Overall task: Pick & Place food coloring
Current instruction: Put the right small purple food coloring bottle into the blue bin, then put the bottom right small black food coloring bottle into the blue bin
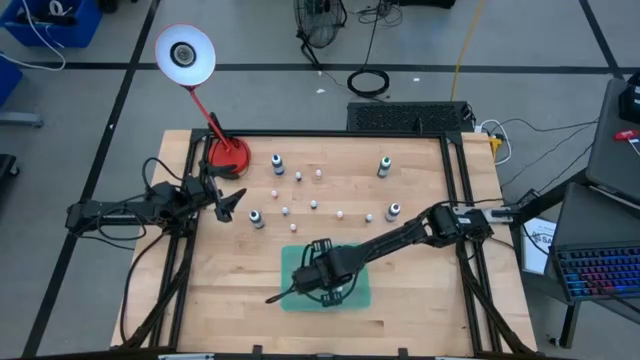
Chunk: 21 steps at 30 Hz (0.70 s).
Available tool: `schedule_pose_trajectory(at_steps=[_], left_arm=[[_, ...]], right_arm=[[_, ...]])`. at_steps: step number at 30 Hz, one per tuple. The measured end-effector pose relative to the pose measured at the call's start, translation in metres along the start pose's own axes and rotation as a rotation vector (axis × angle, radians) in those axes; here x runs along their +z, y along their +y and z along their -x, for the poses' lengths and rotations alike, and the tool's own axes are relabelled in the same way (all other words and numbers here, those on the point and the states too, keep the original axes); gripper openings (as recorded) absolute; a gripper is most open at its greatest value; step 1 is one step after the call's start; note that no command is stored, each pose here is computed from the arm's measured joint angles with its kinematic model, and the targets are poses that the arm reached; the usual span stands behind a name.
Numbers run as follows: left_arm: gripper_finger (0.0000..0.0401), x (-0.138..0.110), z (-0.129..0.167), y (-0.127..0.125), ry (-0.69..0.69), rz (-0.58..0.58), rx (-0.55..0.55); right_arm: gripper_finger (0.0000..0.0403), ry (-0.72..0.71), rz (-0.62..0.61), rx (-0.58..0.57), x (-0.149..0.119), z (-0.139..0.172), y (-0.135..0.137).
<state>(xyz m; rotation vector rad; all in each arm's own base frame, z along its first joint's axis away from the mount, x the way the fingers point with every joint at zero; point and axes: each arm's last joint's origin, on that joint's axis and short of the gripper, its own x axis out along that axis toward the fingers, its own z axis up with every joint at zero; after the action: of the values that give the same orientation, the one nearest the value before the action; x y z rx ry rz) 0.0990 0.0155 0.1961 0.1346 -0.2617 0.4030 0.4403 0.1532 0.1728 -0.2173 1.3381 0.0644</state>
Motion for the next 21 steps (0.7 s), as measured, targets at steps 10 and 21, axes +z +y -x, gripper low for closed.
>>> schedule_pose_trajectory(at_steps=[10,21], left_arm=[[0.0365,0.000,0.000,0.000,0.000,0.000,0.000],[0.0365,0.000,0.000,0.000,0.000,0.000,0.000]], right_arm=[[0.0172,-0.035,-0.004,0.003,0.003,0.000,0.000],[0.0163,-0.126,-0.045,-0.068,-0.004,0.066,-0.014]])
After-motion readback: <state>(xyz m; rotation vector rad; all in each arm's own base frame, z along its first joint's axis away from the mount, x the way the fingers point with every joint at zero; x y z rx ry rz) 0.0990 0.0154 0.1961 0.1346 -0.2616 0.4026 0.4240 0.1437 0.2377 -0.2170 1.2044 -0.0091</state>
